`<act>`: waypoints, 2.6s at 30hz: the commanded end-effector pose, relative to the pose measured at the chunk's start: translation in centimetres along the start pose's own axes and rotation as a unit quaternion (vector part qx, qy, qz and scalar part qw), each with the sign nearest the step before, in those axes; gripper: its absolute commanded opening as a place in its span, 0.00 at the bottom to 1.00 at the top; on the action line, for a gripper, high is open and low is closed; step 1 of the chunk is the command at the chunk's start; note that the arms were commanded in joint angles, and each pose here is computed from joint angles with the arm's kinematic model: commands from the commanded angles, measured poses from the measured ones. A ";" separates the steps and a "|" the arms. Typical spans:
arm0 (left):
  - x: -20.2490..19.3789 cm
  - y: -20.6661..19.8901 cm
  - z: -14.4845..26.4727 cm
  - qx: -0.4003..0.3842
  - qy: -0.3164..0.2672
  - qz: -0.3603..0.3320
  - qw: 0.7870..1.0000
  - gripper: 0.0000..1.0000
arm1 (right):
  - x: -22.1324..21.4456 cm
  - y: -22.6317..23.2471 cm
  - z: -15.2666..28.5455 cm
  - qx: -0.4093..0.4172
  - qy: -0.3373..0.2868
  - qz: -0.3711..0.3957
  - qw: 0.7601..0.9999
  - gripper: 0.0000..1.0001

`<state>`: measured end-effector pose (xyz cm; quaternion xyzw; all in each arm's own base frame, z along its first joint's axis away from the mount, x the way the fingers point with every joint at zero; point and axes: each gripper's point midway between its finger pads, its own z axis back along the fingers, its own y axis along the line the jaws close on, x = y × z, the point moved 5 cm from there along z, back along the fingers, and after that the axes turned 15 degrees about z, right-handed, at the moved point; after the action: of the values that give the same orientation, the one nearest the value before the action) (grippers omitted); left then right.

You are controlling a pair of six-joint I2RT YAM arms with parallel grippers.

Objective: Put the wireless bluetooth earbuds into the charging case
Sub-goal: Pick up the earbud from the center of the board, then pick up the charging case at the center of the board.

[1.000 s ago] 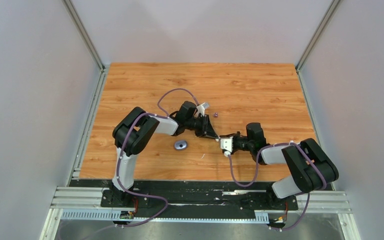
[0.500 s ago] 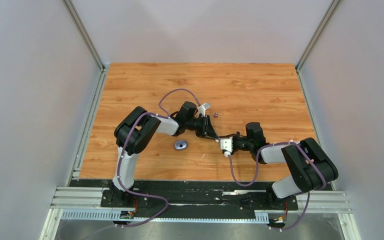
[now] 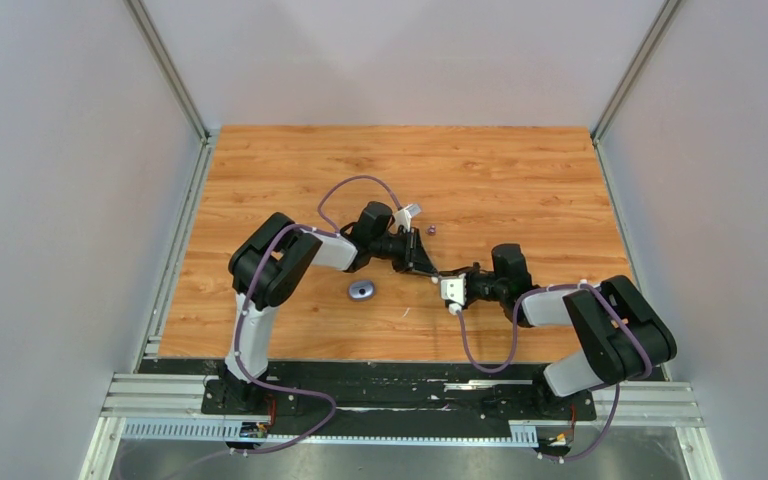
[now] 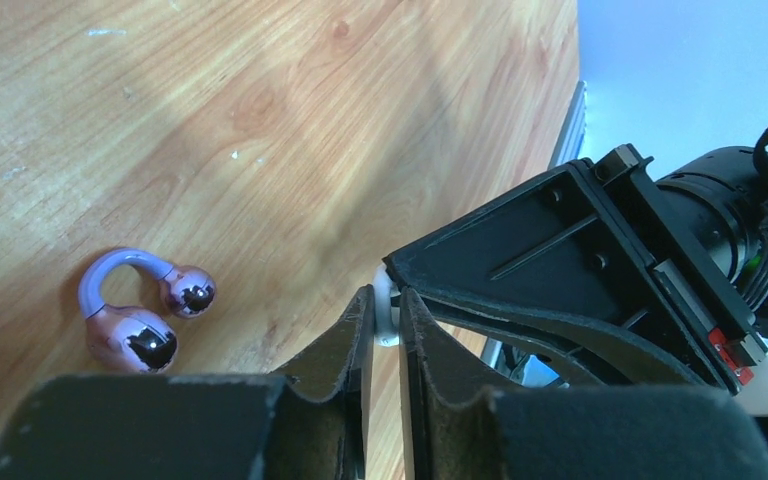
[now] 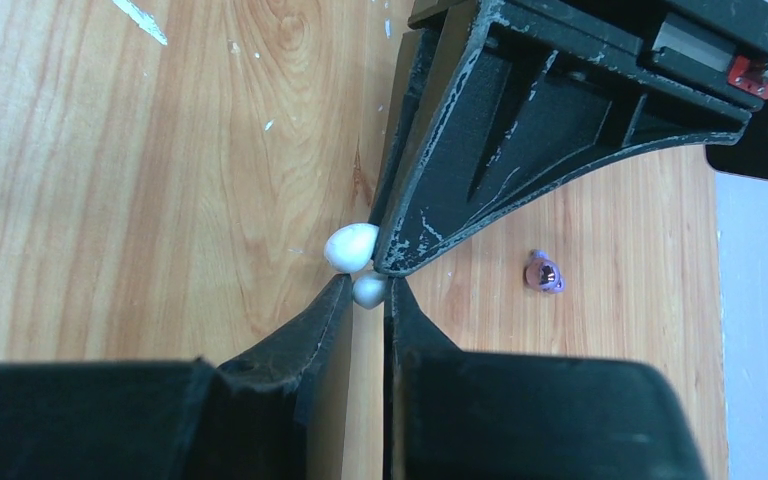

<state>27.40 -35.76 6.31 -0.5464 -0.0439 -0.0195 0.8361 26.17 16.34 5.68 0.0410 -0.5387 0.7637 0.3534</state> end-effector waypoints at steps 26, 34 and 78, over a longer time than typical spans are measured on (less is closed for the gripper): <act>3.3 -6.0 12.0 0.003 -0.003 -0.220 0.975 0.00 | 3.9 -12.9 4.6 0.048 -0.069 -0.345 0.935 0.47; 3.2 -8.2 22.4 0.084 -0.009 -0.366 0.927 0.00 | -1.8 -16.8 -4.0 0.171 -0.117 -0.496 0.843 0.58; 3.4 -5.5 28.3 0.163 -0.080 -0.312 0.933 0.00 | -1.6 -13.8 -10.4 0.206 -0.093 -0.496 0.839 0.42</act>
<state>28.91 -12.12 22.64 -0.3560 -0.2794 -0.2359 0.8600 38.95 25.86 11.12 0.3793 -0.3485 0.6364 0.5742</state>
